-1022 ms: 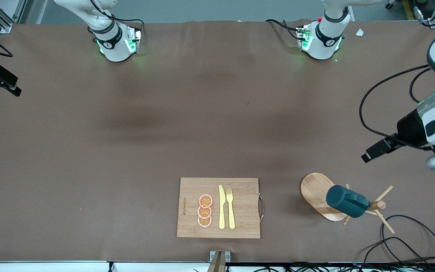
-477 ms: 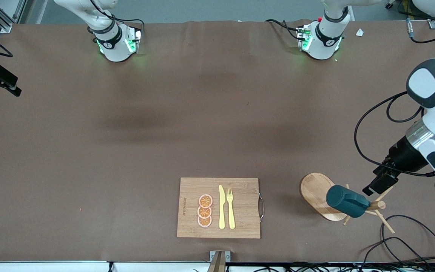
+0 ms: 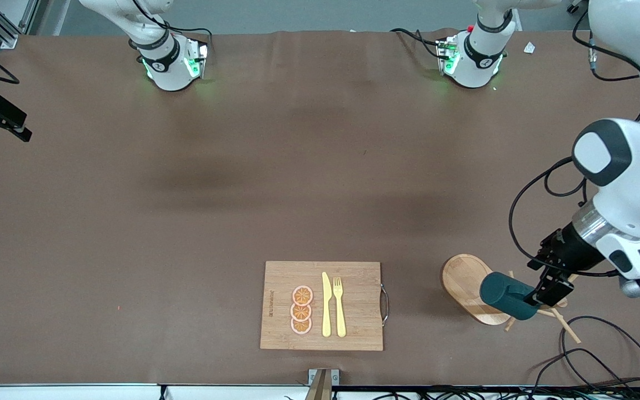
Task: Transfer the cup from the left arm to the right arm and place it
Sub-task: 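Reach the left gripper toward the teal mug on the wooden stand, then grasp the teal mug on the wooden stand with the left gripper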
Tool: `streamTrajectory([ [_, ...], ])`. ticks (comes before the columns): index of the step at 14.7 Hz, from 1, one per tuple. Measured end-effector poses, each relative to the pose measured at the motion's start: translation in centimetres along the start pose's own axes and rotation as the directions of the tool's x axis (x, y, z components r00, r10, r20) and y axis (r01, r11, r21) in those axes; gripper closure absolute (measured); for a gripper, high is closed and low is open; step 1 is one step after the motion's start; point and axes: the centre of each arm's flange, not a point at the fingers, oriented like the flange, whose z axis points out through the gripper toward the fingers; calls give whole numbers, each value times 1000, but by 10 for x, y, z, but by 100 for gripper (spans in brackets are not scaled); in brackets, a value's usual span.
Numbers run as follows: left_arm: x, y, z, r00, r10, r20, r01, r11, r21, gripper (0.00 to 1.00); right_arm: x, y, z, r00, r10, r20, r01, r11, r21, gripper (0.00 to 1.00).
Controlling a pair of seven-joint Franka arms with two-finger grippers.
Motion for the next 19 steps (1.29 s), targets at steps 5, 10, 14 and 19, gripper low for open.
streamTrajectory([
  [5, 7, -11, 32, 1000, -19, 11, 19, 999, 34, 0, 0, 0, 0, 1000, 0, 0, 0, 1000, 0, 0],
  [10, 11, -20, 54, 998, -59, 34, 57, 997, 57, 0, 0, 0, 0, 1000, 0, 0, 0, 1000, 0, 0],
  [14, 12, -17, 60, 991, -108, 75, 106, 994, 32, 0, 0, 0, 0, 1000, 0, 0, 0, 1000, 0, 0],
  [19, 18, -24, 77, 985, -143, 96, 139, 989, 45, 0, 0, 0, 0, 1000, 0, 0, 0, 1000, 0, 0],
])
